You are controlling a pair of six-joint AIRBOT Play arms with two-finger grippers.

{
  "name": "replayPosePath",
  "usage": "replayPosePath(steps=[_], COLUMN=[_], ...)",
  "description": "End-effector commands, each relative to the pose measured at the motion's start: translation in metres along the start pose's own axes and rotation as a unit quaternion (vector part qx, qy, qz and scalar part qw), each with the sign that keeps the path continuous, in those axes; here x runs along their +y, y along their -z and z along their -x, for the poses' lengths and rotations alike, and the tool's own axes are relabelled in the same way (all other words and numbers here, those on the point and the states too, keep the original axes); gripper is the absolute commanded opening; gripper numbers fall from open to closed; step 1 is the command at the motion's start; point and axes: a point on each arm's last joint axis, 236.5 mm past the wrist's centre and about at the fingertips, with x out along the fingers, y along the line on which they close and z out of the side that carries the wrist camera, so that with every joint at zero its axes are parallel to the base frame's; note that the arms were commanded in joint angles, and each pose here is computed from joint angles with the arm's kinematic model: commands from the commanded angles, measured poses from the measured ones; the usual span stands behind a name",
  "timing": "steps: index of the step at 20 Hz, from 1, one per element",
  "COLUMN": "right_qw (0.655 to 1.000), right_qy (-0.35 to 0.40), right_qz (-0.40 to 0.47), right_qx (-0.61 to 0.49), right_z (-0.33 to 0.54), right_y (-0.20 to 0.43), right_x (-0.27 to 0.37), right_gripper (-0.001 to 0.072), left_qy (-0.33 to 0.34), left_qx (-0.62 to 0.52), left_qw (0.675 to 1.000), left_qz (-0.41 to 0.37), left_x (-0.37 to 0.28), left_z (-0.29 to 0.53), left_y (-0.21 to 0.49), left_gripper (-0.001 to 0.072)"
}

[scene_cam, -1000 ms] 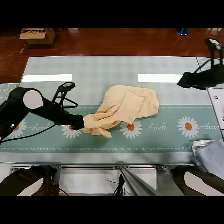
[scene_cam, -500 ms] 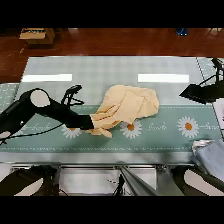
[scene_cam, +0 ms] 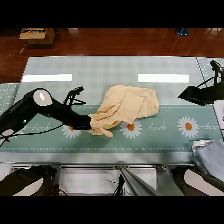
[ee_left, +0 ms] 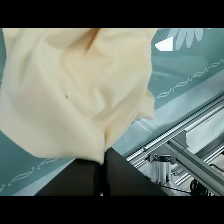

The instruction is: Fold the shirts.

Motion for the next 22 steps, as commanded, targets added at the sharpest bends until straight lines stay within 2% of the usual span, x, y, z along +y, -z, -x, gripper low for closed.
replayPosePath(steps=[1, 6, 11, 15, 17, 19, 22], right_qw=[1.0, 0.985, 0.989, 0.987, 0.986, 0.984, 0.982], right_qy=[-0.016, -0.146, -0.119, -0.119, -0.122, -0.138, -0.168], right_qz=[-0.01, -0.083, -0.078, -0.058, -0.043, -0.024, 0.032], right_qx=[0.002, 0.027, 0.033, 0.087, 0.104, 0.108, 0.08], right_z=[-0.012, -0.064, -0.118, -0.155, -0.162, -0.155, -0.109], right_y=[0.0, 0.002, 0.002, 0.032, 0.043, 0.043, 0.016], right_x=[0.002, 0.039, 0.042, 0.064, 0.075, 0.087, 0.099], right_gripper=[0.0533, 0.0533, 0.0531, 0.0514, 0.0249, 0.0021, 0.0022], left_qy=[0.0, 0.0, 0.0, 0.0, -0.002, -0.003, 0.006], left_qx=[-0.01, -0.01, -0.01, -0.015, -0.032, -0.072, -0.162], left_qw=[1.0, 1.0, 1.0, 1.0, 0.999, 0.997, 0.986], left_qz=[0.001, -0.001, -0.005, -0.004, -0.005, -0.01, -0.047], left_x=[0.0, 0.0, 0.0, 0.0, 0.001, -0.001, -0.029], left_z=[-0.001, -0.001, -0.001, 0.0, 0.0, 0.007, 0.053], left_y=[-0.005, -0.005, -0.005, -0.008, -0.016, -0.033, -0.067], left_gripper=[0.0022, 0.0022, 0.0022, 0.0022, 0.0022, 0.0022, 0.0022])
